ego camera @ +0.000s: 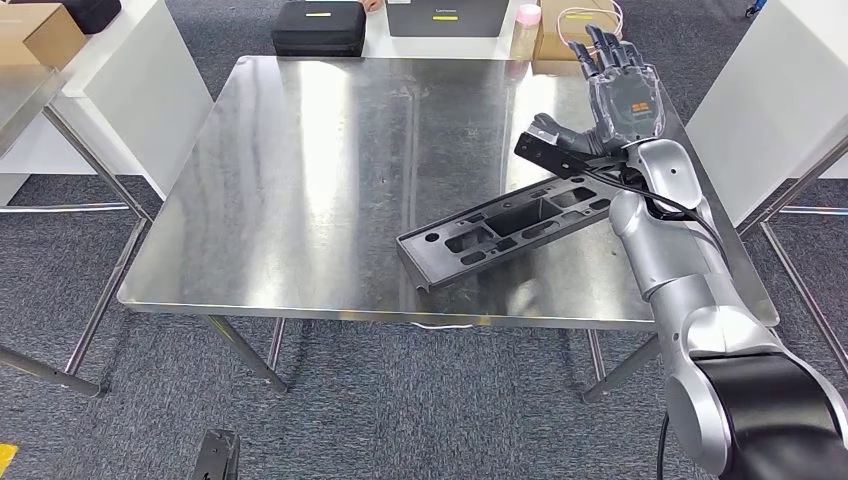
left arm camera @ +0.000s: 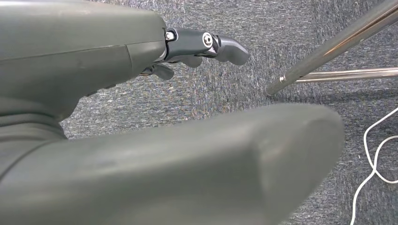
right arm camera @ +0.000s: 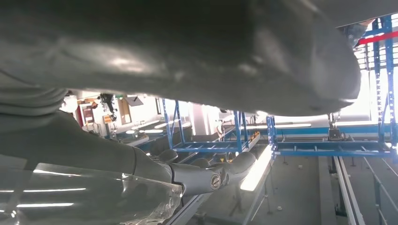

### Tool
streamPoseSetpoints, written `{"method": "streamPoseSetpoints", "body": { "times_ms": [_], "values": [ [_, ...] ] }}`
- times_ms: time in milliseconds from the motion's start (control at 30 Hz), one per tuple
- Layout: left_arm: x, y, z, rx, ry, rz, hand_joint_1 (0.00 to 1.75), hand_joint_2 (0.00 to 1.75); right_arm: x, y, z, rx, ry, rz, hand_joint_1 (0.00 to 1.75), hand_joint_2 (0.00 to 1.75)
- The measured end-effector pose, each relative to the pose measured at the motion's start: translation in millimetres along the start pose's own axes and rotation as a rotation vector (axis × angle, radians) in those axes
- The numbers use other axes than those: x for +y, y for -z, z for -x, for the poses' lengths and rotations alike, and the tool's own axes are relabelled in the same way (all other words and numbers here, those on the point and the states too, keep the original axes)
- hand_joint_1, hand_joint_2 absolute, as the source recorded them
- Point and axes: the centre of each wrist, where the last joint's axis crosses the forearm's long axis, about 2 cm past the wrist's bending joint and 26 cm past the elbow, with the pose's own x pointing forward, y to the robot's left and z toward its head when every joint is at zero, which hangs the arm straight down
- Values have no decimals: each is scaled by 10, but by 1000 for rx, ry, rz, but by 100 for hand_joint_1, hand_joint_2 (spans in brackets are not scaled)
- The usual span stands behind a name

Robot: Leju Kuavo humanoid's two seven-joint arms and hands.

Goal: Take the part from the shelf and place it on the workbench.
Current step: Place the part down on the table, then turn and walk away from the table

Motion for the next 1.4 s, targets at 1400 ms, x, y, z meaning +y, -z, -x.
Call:
{"method": "streamPoseSetpoints", "body": {
  "times_ms": [1400],
  "values": [
    [80,-145,281,78,-172,-16,0,0,-24,-3125,2745,1087,-300,316,0,0]
  ]
}}
